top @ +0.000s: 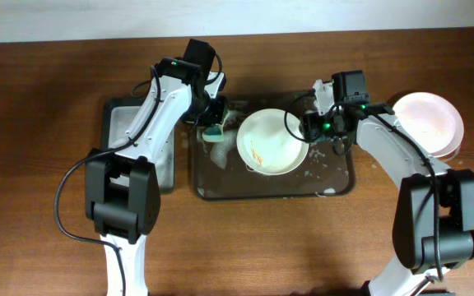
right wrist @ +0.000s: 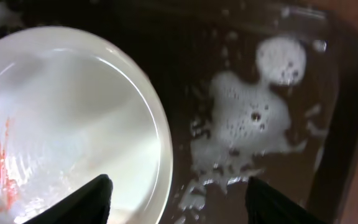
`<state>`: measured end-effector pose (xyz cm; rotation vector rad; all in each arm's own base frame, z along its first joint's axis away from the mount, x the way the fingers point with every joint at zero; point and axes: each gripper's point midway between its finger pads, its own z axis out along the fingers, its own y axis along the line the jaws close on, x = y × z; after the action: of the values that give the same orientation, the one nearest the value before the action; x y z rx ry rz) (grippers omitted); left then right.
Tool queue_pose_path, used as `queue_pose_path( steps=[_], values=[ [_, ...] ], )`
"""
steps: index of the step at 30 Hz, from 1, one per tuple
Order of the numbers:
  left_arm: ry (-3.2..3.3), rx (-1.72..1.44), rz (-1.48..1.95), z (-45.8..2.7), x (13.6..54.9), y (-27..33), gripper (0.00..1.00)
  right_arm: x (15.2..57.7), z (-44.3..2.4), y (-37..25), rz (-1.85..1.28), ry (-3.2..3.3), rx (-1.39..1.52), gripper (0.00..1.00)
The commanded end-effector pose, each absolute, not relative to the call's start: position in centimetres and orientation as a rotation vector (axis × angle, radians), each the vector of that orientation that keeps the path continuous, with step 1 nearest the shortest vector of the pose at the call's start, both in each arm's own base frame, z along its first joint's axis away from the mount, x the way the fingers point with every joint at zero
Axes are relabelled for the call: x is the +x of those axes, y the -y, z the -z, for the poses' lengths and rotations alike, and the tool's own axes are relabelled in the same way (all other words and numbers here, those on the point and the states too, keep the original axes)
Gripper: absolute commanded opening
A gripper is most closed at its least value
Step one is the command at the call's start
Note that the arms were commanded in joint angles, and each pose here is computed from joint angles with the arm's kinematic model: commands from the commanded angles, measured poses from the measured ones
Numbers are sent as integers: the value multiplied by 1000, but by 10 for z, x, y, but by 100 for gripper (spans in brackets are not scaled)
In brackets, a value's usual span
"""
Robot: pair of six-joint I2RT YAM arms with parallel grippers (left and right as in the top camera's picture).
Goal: Clean dirty plates on tray and stack at the side
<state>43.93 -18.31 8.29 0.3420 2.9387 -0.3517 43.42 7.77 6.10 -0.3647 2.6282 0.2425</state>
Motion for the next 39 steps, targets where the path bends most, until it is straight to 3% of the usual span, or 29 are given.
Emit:
queue_pose_path(
  steps=[1, 3, 6, 15, 23, 26, 35, 39],
  values=[
    [-2926, 336, 342, -89, 439, 183, 0, 444, -52, -79, -200, -2588, -514, 66],
    [-2926, 337, 342, -89, 439, 183, 0, 446, -44, -82, -221, -2591, -532, 64],
    [-2926, 336, 341, -89, 439, 183, 1, 449, -35, -84, -238, -2590, -529, 53],
    [-2926, 337, 341, -89, 439, 183, 1, 453, -21, -97, -349, -2587, -501, 44],
    [-2926, 337, 341, -89, 439, 183, 1, 449, -6, -96, -367, -2635, -446, 21],
    [-2926, 337, 341, -89, 439, 183, 1, 448, 1, -94, -372, -2667, -379, 6],
    [-2921, 337, 342, -89, 440, 183, 1, 433, 8, -89, -493, -2803, 277, 4],
    [-2912, 337, 344, -90, 442, 184, 1, 408, 17, -81, -456, -2893, 624, 4]
  ],
)
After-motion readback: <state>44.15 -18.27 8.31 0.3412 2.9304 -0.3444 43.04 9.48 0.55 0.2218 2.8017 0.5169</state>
